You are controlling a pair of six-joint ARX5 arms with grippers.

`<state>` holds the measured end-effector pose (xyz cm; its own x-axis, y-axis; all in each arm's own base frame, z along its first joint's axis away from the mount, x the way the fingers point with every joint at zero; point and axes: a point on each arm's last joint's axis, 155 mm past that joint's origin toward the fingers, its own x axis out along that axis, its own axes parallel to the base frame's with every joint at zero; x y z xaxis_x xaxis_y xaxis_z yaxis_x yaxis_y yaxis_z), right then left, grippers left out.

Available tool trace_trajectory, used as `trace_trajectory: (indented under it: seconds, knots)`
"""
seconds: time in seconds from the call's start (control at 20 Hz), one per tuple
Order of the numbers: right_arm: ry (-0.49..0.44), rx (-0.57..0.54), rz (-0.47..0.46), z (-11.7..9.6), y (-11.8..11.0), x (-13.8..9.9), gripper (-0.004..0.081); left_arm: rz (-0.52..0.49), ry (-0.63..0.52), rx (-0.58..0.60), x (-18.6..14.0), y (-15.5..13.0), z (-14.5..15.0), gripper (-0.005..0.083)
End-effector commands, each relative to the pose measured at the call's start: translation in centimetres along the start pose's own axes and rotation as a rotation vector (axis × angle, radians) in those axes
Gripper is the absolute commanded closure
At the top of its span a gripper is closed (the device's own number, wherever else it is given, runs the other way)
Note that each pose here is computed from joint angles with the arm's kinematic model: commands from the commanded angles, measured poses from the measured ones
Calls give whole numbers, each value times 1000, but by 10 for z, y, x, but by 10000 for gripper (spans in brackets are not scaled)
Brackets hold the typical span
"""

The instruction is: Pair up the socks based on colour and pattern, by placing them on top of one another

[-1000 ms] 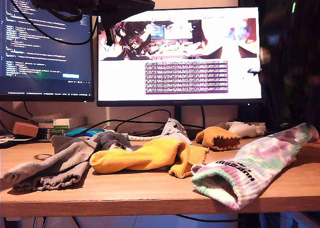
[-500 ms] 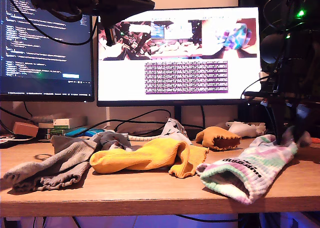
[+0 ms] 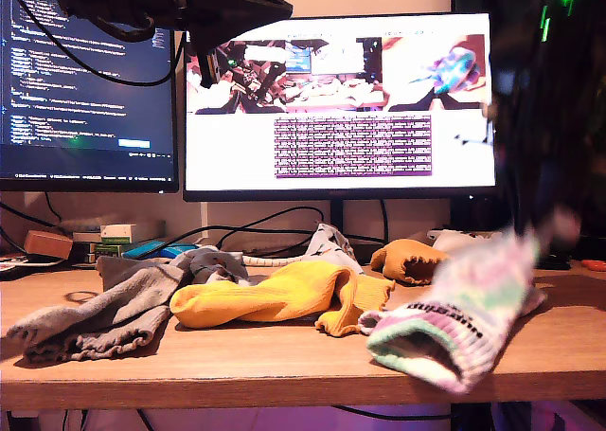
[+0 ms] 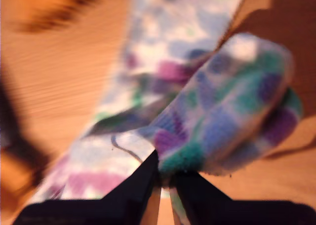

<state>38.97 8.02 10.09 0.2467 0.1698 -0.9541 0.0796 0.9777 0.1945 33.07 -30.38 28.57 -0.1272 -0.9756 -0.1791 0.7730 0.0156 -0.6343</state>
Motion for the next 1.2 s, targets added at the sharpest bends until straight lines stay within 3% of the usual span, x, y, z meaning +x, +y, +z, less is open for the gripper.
trace_trajectory:
  seconds: [0.0, 0.2, 0.45, 0.55, 0.6, 0.7, 0.8, 1.0, 1.05, 1.15]
  knots:
    - [-56, -15, 22, 14, 9, -17, 783, -4, 3, -1, 2, 5, -2, 769]
    - [-140, -23, 44, 37, 17, -28, 783, -4, 4, -7, 2, 5, -3, 769]
    - [-186, -20, -72, 47, -4, -29, 783, -4, 10, -26, 2, 5, -5, 769]
    - [-202, -24, -72, 51, -4, -30, 769, -4, 10, -29, 2, 5, -5, 769]
    - [-208, -36, -74, 53, -4, -29, 711, -4, 11, -30, 2, 5, -6, 769]
    - [-198, -79, -73, 52, -1, -24, 505, -5, 11, -30, 2, 5, -5, 769]
    - [-183, -82, -71, 50, 1, -19, 414, -5, 11, -31, 2, 5, -6, 769]
    - [-169, -107, -72, 46, 2, -19, 418, -5, 16, -38, 2, 5, -8, 769]
    - [-149, -144, -72, 41, 3, -18, 464, -4, 17, -33, 2, 5, -8, 769]
    - [-104, -185, -54, 30, 13, -11, 701, -2, 17, -29, 2, 5, -8, 769]
